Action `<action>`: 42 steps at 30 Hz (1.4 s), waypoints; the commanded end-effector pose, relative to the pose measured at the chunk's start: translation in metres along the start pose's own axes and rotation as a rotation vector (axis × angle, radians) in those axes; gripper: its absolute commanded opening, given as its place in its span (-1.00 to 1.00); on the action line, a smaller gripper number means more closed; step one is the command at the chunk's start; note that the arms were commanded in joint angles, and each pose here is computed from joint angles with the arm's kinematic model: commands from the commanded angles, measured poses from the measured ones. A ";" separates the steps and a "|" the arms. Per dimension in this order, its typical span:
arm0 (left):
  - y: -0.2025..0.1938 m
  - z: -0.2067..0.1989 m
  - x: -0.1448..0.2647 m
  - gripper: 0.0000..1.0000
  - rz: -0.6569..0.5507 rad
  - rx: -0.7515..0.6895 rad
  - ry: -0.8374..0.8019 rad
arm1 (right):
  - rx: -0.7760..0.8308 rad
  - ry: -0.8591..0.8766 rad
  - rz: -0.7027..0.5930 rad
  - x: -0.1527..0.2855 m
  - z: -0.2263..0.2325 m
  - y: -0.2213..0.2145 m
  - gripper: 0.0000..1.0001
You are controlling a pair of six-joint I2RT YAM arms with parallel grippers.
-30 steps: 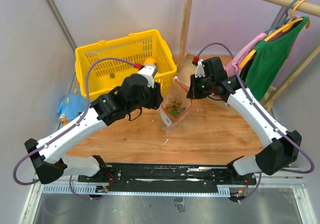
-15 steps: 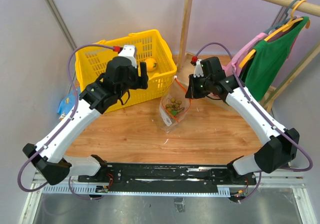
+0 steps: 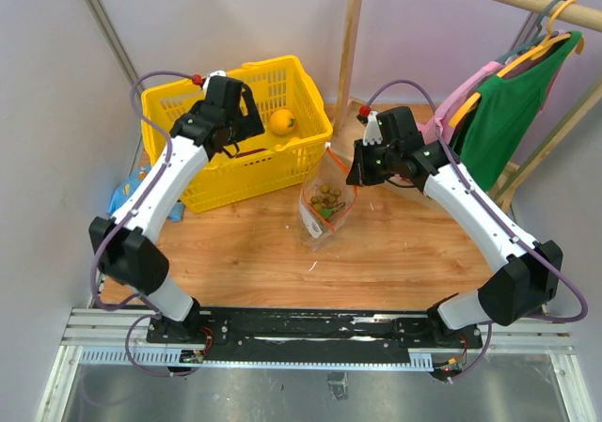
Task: Place the food in the zip-top bag and seal the zipper
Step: Pick up the fake vegetable from the bin.
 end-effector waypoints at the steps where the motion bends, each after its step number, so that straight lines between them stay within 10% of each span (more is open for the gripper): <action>1: -0.001 0.004 -0.042 0.93 0.068 0.181 0.183 | 0.008 0.027 -0.009 -0.002 0.006 0.001 -0.99; 9: -0.027 0.005 -0.123 0.95 0.241 0.070 0.419 | 0.003 0.036 -0.004 -0.003 0.006 -0.004 -0.99; 42: -0.092 0.044 -0.217 0.77 0.228 0.214 0.497 | -0.033 0.078 -0.003 0.000 0.012 -0.021 -0.99</action>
Point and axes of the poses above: each gripper's point midway between its finger pads, its own x axis back along the fingers, its own z axis along the line the jaws close on, y = z × x, the point moved 9 cm from there along x, back along the fingers, and after that the axes turned 14 degrees about x, right-handed, at the moved point
